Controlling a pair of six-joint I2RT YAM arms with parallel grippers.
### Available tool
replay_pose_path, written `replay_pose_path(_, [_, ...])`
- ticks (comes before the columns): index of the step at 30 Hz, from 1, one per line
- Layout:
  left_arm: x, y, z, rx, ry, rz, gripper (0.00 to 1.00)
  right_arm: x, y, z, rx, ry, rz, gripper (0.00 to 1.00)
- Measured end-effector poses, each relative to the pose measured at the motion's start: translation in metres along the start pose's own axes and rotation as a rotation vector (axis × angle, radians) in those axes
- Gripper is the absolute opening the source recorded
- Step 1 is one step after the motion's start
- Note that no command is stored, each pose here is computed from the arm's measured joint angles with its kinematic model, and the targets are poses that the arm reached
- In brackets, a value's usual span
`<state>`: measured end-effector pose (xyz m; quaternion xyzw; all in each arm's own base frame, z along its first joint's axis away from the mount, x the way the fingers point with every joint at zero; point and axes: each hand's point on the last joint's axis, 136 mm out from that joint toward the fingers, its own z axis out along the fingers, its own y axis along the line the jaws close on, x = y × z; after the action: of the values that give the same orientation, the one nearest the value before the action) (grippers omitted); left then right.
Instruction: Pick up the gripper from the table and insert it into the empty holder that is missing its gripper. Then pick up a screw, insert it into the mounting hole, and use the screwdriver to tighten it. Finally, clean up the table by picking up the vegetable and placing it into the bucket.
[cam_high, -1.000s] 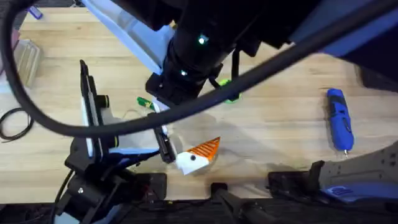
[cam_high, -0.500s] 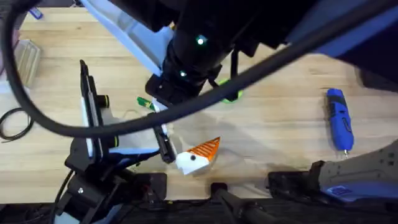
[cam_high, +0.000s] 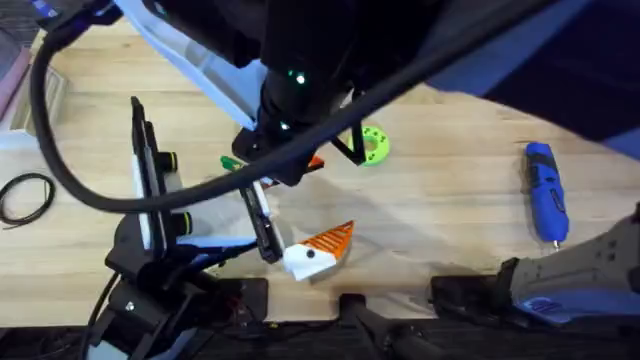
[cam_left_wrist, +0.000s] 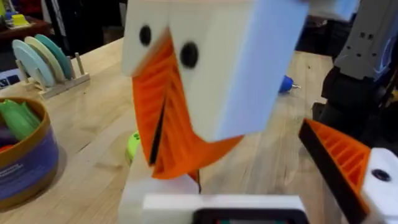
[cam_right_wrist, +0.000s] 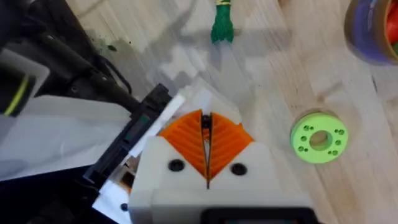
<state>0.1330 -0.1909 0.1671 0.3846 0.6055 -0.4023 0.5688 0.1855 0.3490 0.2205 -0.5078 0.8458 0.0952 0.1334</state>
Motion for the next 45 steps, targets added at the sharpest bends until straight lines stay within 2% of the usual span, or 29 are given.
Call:
replay_pose_path(2, [0.0, 0.0, 0.0, 0.0, 0.0, 0.0, 0.985, 0.0, -0.001, 0.0, 0.0, 0.001, 0.008, 0.044])
replay_pose_path(8, [0.001, 0.0, 0.0, 0.0, 0.002, -0.002, 0.984, 0.002, -0.013, -0.001, 0.038, 0.007, 0.03, 0.88])
replay_pose_path(9, [0.001, 0.0, 0.0, -0.001, 0.002, -0.002, 0.984, 0.003, -0.018, -0.002, 0.043, 0.007, 0.044, 0.931])
replay_pose_path(15, [-0.001, 0.0, 0.0, 0.0, -0.005, 0.005, 0.984, 0.006, -0.041, -0.011, 0.063, -0.007, 0.117, 0.956])
replay_pose_path(23, [-0.001, 0.0, 0.0, 0.0, -0.005, 0.005, 0.984, 0.026, -0.105, -0.059, 0.132, -0.098, 0.312, 0.956])
replay_pose_path(28, [-0.001, 0.0, 0.0, 0.0, -0.005, 0.005, 0.983, 0.04, -0.125, -0.07, 0.114, -0.123, 0.4, 0.957])
replay_pose_path(32, [-0.001, 0.0, 0.0, 0.0, -0.005, 0.005, 0.985, 0.064, -0.128, -0.057, 0.044, -0.087, 0.468, 0.956])
replay_pose_path(36, [-0.001, 0.0, 0.0, 0.0, -0.005, 0.005, 0.985, 0.086, -0.125, -0.042, -0.026, -0.108, 0.518, 0.959])
replay_pose_path(45, [-0.003, 0.0, 0.0, -0.001, -0.01, 0.01, 0.985, 0.126, -0.082, -0.05, -0.162, -0.314, 0.504, 0.959])
